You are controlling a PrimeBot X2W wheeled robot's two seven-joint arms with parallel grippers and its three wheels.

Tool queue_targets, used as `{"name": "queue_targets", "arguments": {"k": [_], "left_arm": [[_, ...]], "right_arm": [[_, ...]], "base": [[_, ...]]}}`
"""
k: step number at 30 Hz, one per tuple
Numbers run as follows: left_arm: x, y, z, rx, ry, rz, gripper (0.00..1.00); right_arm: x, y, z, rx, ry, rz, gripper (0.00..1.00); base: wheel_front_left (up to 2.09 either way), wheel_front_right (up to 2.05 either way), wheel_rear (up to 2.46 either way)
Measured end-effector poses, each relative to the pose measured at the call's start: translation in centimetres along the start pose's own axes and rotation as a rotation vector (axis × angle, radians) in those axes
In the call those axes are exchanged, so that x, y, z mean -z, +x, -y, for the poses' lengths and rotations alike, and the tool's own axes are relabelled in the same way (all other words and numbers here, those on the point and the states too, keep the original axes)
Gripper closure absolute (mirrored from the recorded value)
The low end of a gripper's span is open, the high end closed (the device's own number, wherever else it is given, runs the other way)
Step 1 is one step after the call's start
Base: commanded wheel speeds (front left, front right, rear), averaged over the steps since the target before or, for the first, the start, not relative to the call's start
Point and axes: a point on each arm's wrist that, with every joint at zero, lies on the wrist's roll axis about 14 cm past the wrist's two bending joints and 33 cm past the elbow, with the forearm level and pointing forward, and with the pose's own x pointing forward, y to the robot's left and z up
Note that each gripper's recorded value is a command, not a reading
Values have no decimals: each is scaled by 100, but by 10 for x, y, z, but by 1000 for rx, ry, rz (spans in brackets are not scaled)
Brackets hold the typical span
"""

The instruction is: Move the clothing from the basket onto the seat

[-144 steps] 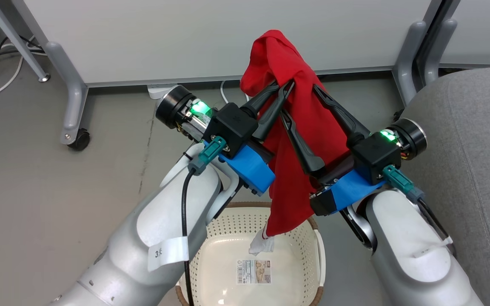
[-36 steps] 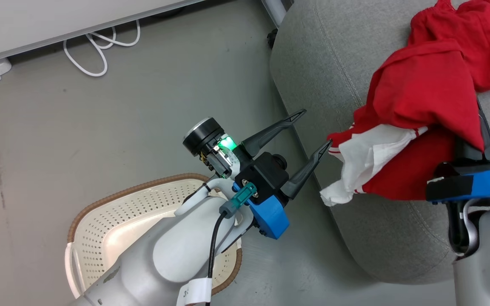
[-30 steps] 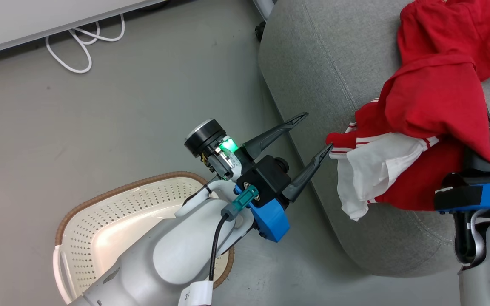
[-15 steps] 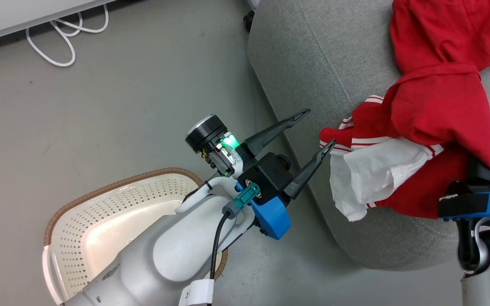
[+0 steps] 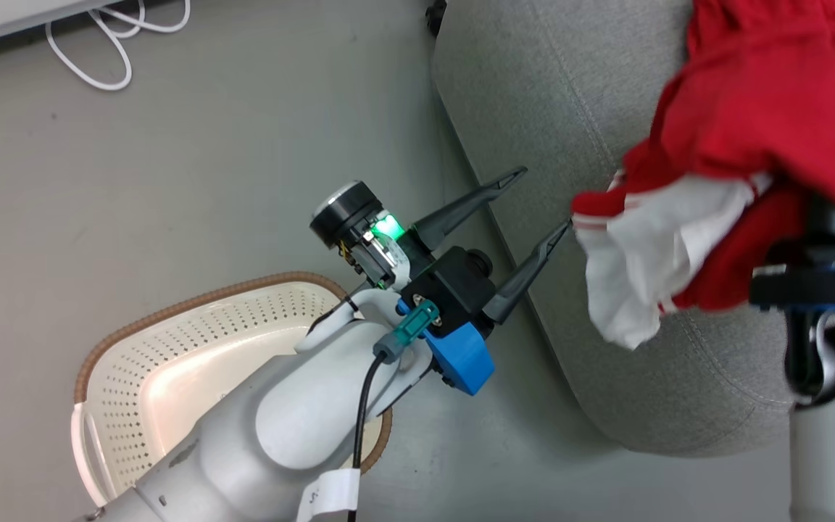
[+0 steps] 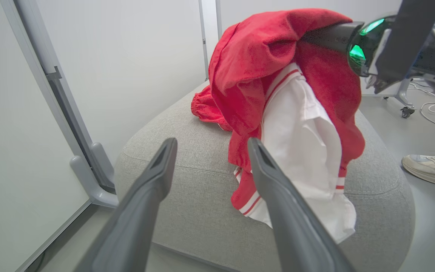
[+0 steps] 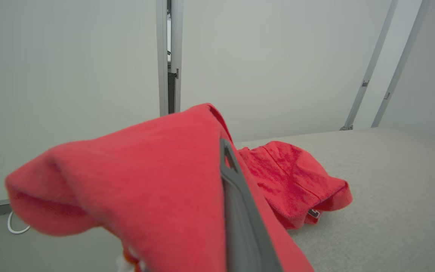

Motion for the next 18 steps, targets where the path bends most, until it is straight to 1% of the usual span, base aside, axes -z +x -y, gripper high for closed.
{"name": "queue_targets", "arguments": {"k": [6, 9, 11, 15, 18], "left_arm": [[15, 1, -15, -17, -16, -8, 0], [25, 2, -24, -21, -24, -13, 0], [32, 2, -30, -26, -32, -13, 0], [50, 1, -45, -42, -46, -25, 0], [62, 2, -55, -50, -54, -29, 0]], "right_arm": [[-46, 52, -18, -75, -74, 158, 100], [-72, 79, -18, -84, -118, 247, 100], [-90, 96, -12, -69, -124, 308, 100], [-118, 124, 6, -27, -202, 398, 100], [-129, 140, 28, 25, -263, 433, 100]], "base": [[0, 0, 0], [0, 0, 0], [0, 0, 0], [0, 0, 0], [0, 0, 0]]}}
